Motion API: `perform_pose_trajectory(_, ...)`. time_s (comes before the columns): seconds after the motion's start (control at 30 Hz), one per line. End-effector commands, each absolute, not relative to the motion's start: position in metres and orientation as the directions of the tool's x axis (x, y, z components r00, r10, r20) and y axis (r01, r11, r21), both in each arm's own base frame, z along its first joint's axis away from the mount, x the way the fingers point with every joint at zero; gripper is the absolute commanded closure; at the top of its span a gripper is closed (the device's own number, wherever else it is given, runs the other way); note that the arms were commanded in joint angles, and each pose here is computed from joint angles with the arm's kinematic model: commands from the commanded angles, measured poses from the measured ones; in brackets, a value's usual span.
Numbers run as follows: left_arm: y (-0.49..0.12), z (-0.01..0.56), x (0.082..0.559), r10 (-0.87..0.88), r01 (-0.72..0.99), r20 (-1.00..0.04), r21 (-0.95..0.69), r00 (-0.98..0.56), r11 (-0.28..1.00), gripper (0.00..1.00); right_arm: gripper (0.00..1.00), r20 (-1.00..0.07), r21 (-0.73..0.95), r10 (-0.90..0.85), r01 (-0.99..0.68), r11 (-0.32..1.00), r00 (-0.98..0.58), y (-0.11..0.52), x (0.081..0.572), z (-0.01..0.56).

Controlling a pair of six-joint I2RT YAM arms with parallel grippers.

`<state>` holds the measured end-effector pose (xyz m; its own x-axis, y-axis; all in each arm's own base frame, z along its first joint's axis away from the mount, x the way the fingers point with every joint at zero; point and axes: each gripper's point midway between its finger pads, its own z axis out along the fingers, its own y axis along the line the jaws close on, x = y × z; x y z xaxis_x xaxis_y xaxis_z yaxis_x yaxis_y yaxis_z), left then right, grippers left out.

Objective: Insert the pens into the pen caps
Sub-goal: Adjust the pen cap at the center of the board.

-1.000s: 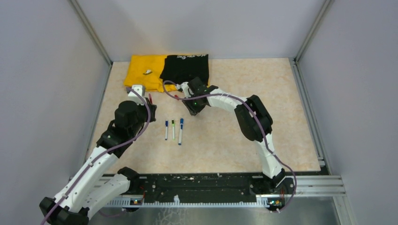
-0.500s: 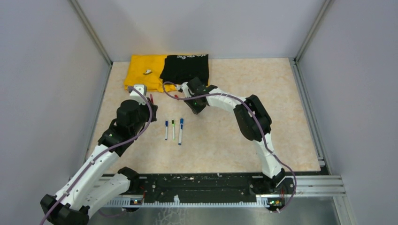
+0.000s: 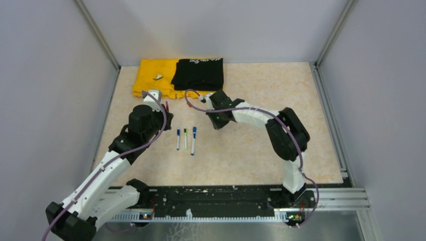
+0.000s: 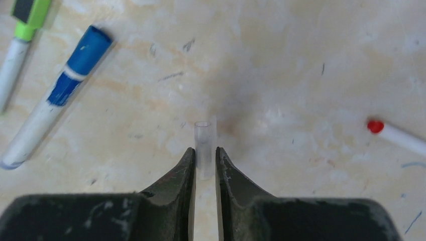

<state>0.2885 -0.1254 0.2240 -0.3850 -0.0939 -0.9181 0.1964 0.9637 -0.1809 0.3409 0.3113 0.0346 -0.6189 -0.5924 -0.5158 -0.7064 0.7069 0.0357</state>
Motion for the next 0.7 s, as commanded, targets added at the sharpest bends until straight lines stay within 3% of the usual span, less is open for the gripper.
perform_pose_trajectory(0.0, -0.153, 0.241, 0.292, -0.136, 0.306, -0.918, -0.26, -0.373, 0.916, 1.0, 0.99, -0.725, 0.198, -0.339, -0.653, 0.731, -0.599, 0.325, 0.335, 0.127)
perform_pose_trajectory(0.13, -0.199, 0.251, 0.28, -0.109, 0.533, -0.914, -0.321, -0.392, 0.783, 1.0, 0.99, -0.779, 0.364, -0.18, -0.667, 0.649, -0.601, 0.322, 0.305, 0.167)
perform_pose_trajectory(0.33, -0.238, 0.276, 0.263, -0.102, 0.712, -0.913, -0.375, -0.395, 0.594, 1.0, 0.99, -0.847, 0.444, -0.066, -0.772, 0.455, -0.527, 0.319, 0.252, 0.234)
perform_pose_trajectory(0.5, -0.259, 0.294, 0.246, -0.065, 0.809, -0.919, -0.373, -0.388, 0.455, 1.0, 0.99, -0.913, 0.393, 0.022, -0.863, 0.318, -0.408, 0.311, 0.219, 0.287)
perform_pose_trajectory(0.67, -0.273, 0.312, 0.228, -0.062, 0.876, -0.937, -0.344, -0.344, 0.337, 1.0, 1.0, -0.952, 0.307, 0.071, -0.912, 0.271, -0.299, 0.299, 0.2, 0.317)
